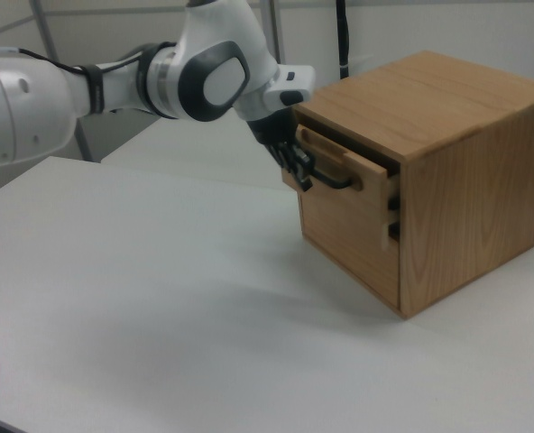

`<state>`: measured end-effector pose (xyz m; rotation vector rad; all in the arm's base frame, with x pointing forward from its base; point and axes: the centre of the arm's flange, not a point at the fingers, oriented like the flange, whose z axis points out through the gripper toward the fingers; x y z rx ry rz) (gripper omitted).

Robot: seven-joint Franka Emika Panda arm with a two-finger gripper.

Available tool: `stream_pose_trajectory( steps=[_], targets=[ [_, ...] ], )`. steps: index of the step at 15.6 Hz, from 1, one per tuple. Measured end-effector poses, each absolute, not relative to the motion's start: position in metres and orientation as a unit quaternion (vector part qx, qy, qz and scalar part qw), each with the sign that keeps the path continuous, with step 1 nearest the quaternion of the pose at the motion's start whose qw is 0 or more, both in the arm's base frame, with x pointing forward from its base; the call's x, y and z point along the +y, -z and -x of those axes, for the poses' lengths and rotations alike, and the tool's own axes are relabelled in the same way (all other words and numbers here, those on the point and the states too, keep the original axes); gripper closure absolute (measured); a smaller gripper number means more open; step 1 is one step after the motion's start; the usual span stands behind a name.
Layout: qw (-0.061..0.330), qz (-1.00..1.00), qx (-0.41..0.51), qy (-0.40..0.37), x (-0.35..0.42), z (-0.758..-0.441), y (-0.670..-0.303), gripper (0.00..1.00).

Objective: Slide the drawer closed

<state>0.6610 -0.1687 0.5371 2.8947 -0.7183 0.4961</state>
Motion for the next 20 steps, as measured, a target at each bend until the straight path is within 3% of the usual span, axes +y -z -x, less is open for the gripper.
stream_pose_trajectory(
  steps=[5,11,14,15,20],
  targets=[
    [0.059,-0.942,-0.262,-0.203,-0.179,-0.683,-0.531,0.95],
    [0.071,-0.942,-0.258,-0.201,-0.179,-0.681,-0.534,0.89],
    [0.074,-0.949,-0.253,-0.174,-0.168,-0.664,-0.559,0.82],
    [0.07,-0.954,-0.248,-0.152,-0.155,-0.654,-0.571,0.79],
    [0.052,-0.974,-0.208,-0.074,-0.08,-0.608,-0.619,0.31]
  ],
)
